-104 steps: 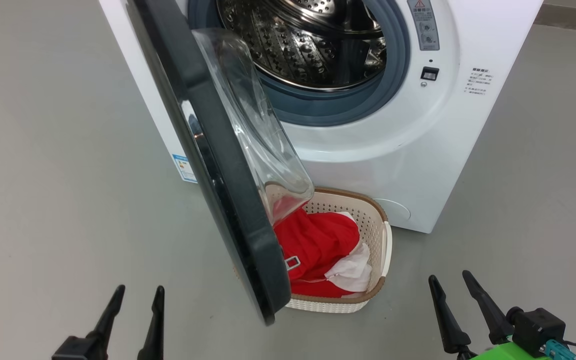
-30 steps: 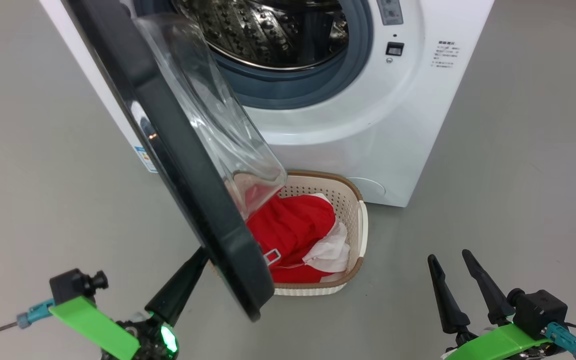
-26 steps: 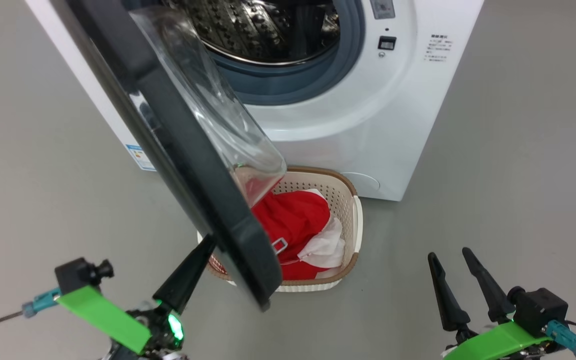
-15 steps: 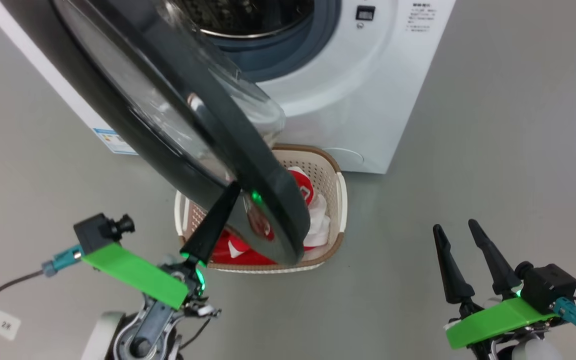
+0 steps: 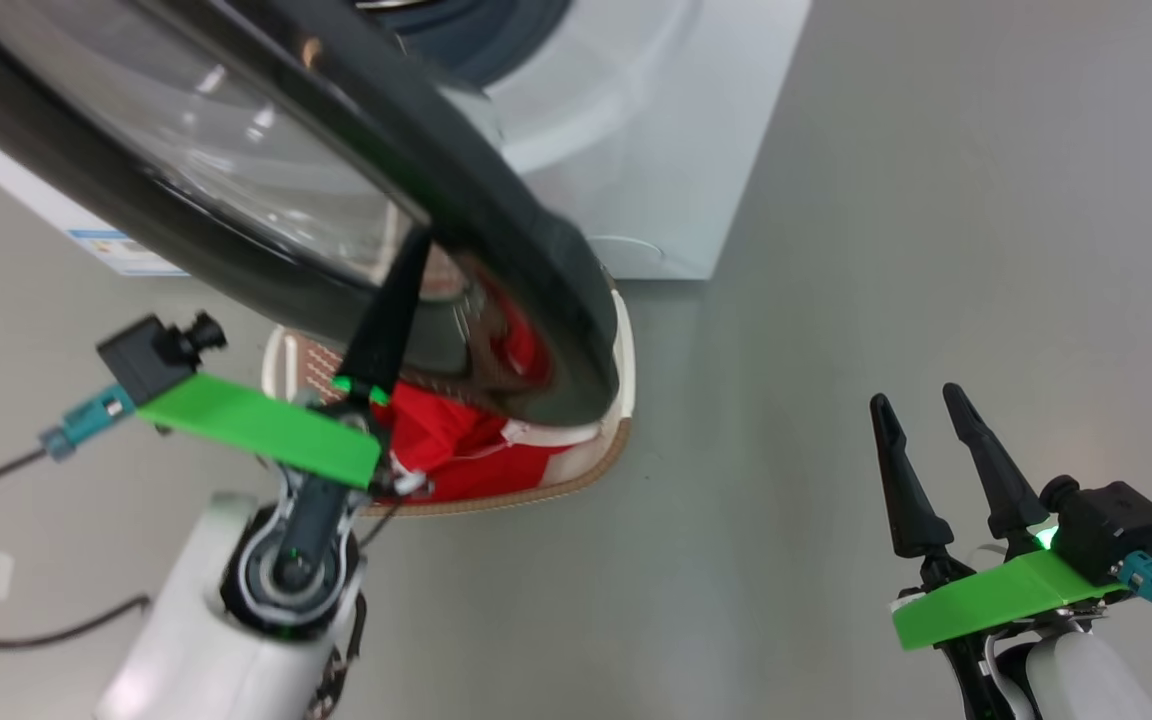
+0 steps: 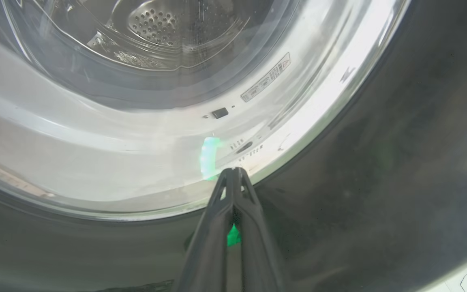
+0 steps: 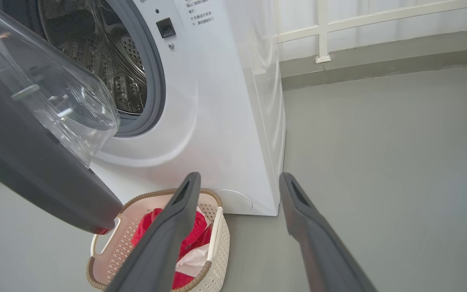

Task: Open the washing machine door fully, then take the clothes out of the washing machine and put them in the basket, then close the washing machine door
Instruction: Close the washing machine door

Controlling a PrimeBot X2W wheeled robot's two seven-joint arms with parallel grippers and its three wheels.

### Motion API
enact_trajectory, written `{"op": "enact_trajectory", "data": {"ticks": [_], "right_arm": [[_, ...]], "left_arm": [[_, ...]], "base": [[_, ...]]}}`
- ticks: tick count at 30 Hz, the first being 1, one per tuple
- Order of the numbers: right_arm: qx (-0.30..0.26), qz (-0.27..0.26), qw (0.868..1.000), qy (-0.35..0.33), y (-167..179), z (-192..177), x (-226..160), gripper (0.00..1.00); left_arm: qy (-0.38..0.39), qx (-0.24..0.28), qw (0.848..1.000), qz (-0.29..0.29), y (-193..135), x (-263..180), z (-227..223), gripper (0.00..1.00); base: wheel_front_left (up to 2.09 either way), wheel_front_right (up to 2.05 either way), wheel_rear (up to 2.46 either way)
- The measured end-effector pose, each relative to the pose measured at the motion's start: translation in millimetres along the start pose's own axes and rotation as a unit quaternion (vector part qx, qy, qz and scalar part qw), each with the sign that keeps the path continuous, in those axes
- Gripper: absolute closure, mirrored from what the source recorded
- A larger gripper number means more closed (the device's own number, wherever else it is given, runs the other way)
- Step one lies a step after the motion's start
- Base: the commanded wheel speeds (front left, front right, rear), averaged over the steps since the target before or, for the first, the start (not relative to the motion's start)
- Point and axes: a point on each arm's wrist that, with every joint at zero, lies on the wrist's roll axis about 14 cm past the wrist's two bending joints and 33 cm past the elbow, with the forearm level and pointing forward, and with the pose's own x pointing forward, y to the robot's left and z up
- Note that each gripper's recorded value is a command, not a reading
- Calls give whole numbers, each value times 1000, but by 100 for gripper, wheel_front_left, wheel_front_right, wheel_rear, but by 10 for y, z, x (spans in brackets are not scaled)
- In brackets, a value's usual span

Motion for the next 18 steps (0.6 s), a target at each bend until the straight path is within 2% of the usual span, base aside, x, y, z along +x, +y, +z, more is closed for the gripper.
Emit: {"op": "enact_trajectory", "data": {"ticks": [18], "right_arm": [[9, -46, 999, -1, -332, -6, 2, 0]], "left_arm": [[-1, 49, 998, -28, -18, 727, -98, 100]], "base": [[0, 0, 0]]}}
